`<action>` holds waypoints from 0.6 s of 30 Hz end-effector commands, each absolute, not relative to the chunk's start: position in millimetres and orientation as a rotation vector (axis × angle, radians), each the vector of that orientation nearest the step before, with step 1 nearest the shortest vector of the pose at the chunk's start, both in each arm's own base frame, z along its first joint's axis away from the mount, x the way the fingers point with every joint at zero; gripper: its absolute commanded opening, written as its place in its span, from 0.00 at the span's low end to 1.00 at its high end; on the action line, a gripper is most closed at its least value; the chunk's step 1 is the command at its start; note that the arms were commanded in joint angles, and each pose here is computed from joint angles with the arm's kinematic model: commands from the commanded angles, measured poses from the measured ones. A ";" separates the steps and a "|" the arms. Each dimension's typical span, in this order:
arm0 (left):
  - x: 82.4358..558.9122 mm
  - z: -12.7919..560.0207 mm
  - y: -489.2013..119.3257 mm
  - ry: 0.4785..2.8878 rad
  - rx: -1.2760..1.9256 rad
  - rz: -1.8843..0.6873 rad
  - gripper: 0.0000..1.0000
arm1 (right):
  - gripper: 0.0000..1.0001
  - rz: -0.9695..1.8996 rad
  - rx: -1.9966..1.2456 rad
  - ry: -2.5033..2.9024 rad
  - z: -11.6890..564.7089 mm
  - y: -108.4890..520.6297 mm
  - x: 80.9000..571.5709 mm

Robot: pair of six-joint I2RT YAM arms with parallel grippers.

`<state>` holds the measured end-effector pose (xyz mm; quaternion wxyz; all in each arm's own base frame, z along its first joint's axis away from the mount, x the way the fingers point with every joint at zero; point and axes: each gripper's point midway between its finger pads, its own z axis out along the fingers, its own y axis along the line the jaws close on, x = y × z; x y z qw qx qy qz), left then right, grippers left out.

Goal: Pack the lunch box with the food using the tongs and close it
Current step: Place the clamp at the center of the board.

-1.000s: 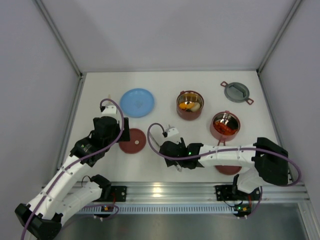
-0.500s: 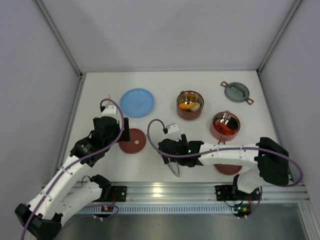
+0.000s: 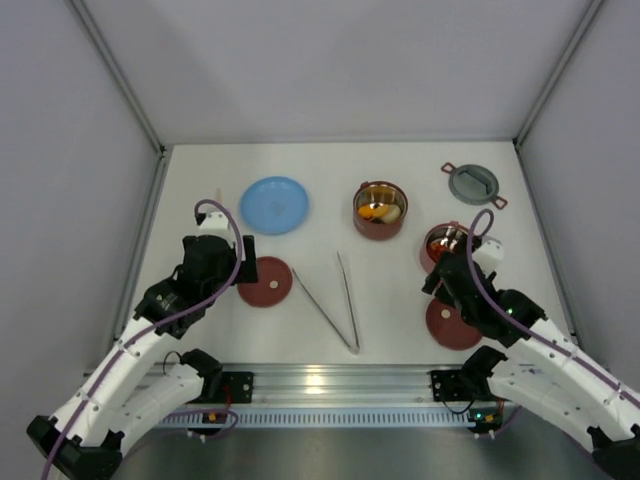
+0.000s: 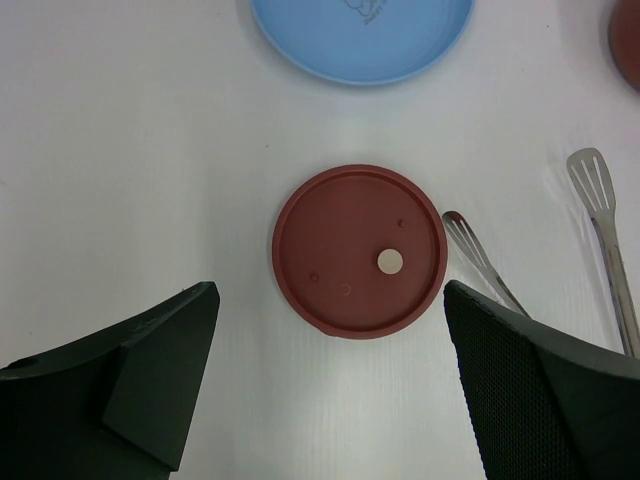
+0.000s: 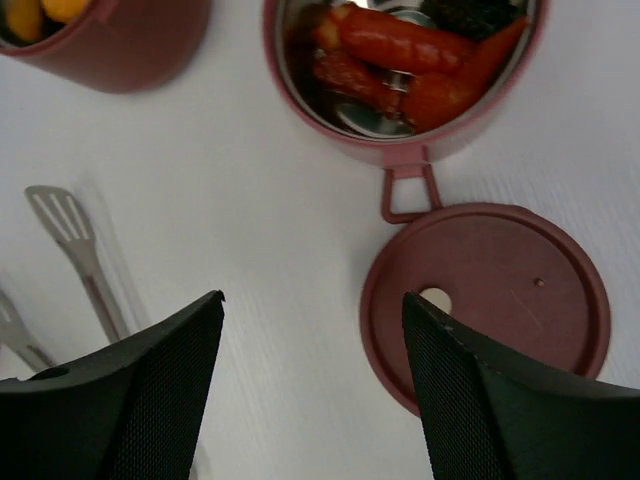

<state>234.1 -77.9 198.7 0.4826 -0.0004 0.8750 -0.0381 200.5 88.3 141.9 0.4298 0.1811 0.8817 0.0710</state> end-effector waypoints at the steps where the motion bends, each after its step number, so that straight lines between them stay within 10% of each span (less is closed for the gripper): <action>1: 234.8 209.3 -80.2 2.095 0.007 -0.117 0.99 | 0.71 0.143 0.578 2.294 117.9 65.6 175.1; 18: 231.7 218.5 -80.7 2.061 0.008 -0.150 0.99 | 0.40 -0.054 0.501 2.570 62.7 81.4 186.2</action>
